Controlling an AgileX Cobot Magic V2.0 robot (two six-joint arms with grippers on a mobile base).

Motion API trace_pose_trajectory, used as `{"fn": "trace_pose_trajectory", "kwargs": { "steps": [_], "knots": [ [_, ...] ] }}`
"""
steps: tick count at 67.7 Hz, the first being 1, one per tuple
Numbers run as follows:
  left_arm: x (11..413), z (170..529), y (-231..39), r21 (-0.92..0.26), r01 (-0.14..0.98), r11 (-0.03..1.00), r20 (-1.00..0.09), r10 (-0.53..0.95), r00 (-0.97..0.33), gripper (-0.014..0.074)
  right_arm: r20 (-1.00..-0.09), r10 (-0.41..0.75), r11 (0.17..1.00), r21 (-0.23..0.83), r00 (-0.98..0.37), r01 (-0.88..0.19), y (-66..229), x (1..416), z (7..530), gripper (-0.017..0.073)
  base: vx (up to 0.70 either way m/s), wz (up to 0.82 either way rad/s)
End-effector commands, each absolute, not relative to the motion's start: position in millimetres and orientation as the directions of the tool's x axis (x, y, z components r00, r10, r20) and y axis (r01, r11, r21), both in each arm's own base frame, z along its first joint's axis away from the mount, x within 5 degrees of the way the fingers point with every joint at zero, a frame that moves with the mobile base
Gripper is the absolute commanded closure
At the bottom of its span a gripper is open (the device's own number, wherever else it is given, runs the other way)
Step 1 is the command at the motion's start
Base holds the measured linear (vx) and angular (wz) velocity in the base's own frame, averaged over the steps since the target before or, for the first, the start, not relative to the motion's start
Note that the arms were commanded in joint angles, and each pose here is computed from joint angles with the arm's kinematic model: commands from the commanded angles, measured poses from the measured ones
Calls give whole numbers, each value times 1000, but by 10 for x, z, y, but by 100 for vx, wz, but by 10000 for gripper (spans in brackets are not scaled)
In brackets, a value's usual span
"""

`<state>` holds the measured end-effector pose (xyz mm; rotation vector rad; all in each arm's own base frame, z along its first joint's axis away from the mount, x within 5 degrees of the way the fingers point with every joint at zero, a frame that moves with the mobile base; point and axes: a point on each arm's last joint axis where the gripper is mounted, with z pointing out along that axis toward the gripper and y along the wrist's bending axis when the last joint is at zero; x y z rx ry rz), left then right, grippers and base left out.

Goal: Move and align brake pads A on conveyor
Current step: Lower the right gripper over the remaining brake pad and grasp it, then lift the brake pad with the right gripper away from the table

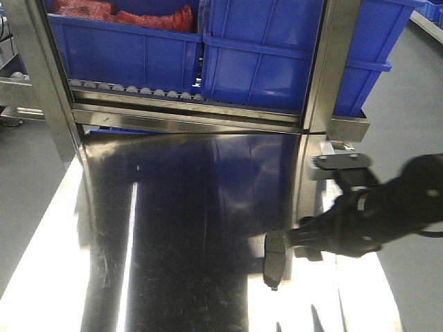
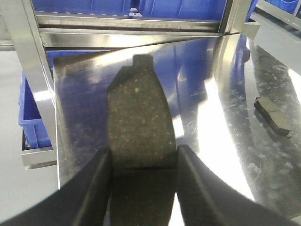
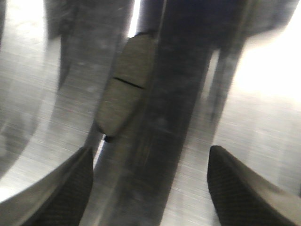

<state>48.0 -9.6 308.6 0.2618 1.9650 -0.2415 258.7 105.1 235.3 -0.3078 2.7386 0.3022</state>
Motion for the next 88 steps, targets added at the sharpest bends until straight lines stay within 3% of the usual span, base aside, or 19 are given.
{"fn": "trace_pose_trajectory", "kwargs": {
  "steps": [1, 34, 49, 56, 88],
  "knots": [
    [502, 3241, -112, -45, 311, 949, -954, 52, -296, 601, -409, -105, 957, 207, -907, -204, 1246, 2745, 2426, 72, 0, 0],
    [502, 3241, -112, -45, 311, 949, -954, 52, -296, 601, -234, 21, 982, 185, -972, -24, 1473, 3196, 2178, 72, 0, 0],
    [502, 3241, -112, -45, 311, 949, -954, 52, -296, 601, -245, -23, 999, 37, -969, -33, 1675, 3259, 2152, 72, 0, 0],
    [502, 3241, -112, -45, 311, 949, -954, 52, -296, 601, -214, 26, 998, 53, -976, 15, 1686, 3287, 2118, 72, 0, 0],
    [502, 3241, -112, -45, 311, 949, -954, 52, -296, 601, -165, 36, 999, 43, -986, 29, 1726, 3334, 1925, 72, 0, 0]
  ]
}}
